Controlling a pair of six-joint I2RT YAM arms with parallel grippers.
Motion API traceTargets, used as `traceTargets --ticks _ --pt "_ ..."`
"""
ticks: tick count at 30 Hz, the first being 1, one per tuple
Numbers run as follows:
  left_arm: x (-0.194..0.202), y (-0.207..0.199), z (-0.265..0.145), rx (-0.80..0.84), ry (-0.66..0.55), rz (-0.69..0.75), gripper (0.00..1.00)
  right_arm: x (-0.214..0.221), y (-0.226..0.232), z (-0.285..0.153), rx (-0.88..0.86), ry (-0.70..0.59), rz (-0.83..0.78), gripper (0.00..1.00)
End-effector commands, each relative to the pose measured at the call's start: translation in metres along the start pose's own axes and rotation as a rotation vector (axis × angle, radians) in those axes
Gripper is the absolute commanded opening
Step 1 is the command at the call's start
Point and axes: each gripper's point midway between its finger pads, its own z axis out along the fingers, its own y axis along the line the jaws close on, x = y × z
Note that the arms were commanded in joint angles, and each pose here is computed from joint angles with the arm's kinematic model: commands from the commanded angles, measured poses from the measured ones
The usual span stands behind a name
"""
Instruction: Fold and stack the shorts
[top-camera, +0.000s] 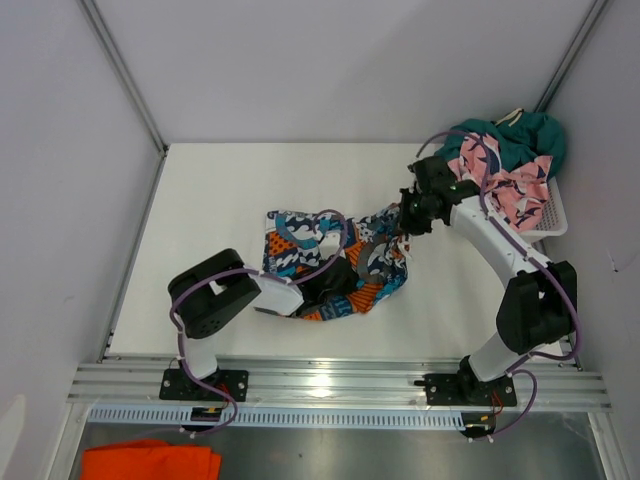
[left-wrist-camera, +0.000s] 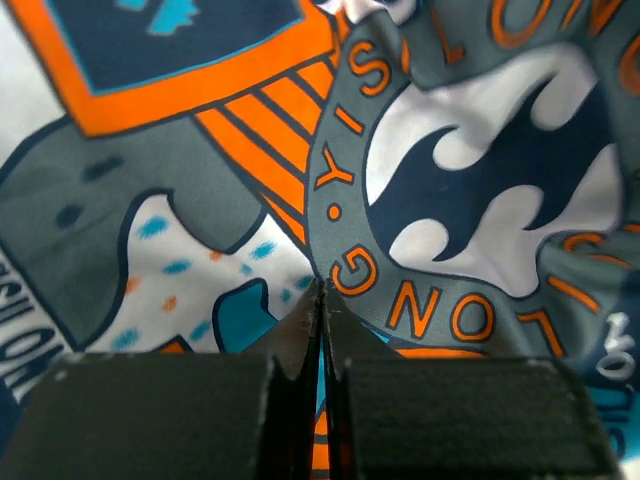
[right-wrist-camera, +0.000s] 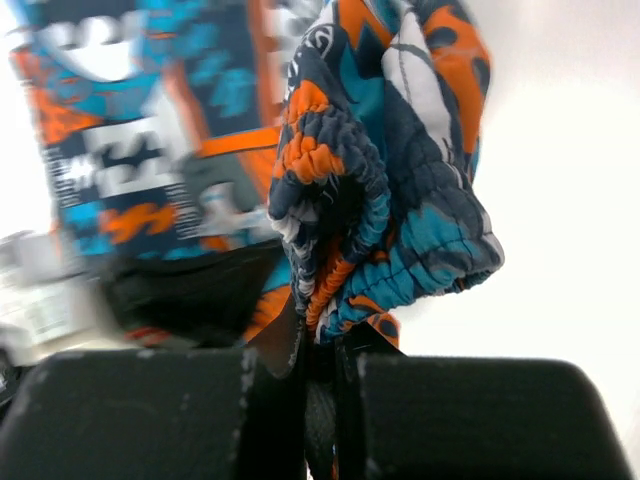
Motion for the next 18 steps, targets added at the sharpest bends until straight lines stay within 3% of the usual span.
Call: traceTargets --ticks 1,6,11,18 --pt "0.023 0.010 0.007 -0.083 0.043 -0.001 0.00 -0.009 0.034 -0.028 -0.025 -0.001 -0.093 0.00" --pt "0.029 0.003 0.014 -0.064 0.051 -0.014 0.00 -0.013 0.068 -0.043 -0.068 0.016 -0.115 0.00" --pt "0.015 0.001 0.005 -0.049 0.034 -0.016 0.01 -0.015 0.065 -0.044 -0.042 0.003 -0.157 0.00" --pt "-0.039 -0.002 -0.043 0.058 0.035 -0.062 0.26 -0.013 0.049 -0.034 0.001 0.010 -0.201 0.00"
